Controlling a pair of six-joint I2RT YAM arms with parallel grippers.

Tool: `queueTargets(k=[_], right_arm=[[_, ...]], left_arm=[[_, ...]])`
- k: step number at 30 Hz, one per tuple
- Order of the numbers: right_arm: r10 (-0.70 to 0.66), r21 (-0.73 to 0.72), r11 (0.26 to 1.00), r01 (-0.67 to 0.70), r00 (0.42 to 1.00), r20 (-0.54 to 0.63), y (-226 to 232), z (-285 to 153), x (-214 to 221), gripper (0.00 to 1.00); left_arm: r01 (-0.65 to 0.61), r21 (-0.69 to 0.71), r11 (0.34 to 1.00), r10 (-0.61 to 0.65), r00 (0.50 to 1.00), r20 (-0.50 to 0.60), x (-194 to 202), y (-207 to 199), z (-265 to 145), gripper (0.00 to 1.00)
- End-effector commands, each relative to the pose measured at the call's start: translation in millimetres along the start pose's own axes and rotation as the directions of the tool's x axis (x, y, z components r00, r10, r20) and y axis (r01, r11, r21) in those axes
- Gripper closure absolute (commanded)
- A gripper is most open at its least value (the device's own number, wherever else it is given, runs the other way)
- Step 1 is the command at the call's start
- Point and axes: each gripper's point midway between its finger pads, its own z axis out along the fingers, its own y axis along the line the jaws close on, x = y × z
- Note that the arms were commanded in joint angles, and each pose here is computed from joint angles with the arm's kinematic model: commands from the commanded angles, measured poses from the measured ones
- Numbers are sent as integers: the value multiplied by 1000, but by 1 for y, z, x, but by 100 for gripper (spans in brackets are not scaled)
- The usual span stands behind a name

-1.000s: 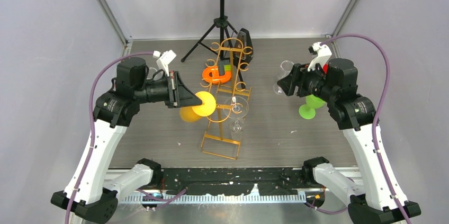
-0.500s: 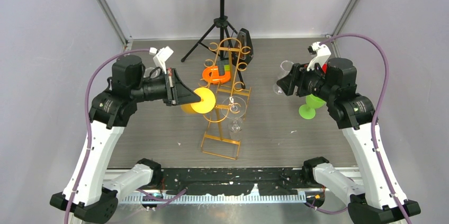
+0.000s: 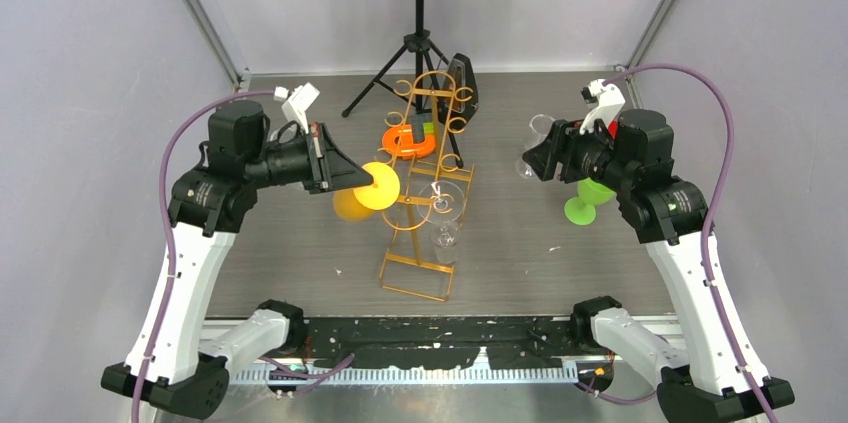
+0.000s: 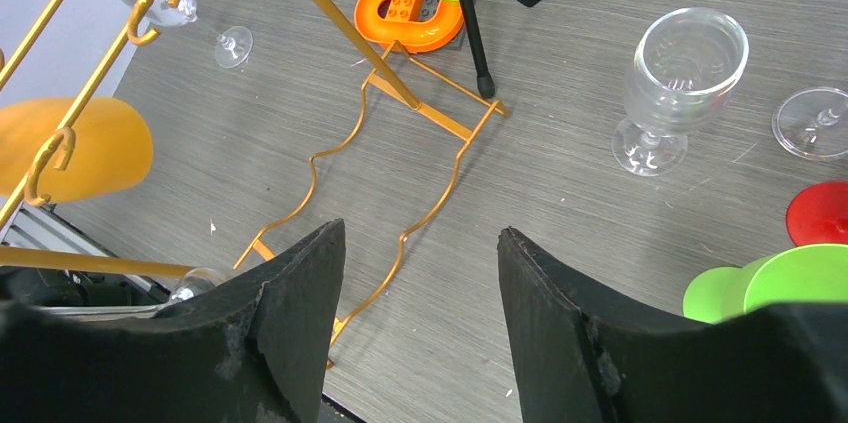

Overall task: Take the wine glass off the wine glass rack
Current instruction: Pick up the wine glass from the wine rack.

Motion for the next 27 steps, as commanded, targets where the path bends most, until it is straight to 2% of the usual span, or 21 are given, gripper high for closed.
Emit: queueTargets(k=[1, 18, 27], right_arm=[[-10, -26, 1000, 11, 999, 44, 7, 0, -14, 36], [7, -46, 999, -5, 999, 47, 12, 2, -20, 36], [19, -59, 998, -13, 996, 93, 18, -3, -36, 33]], left_arm=[[-80, 29, 996, 78, 995, 62, -12, -12, -14, 100], [-97, 25, 995, 94, 992, 79, -3, -14, -31, 100], [-157, -51, 986, 163, 977, 136, -7, -16, -44, 100]])
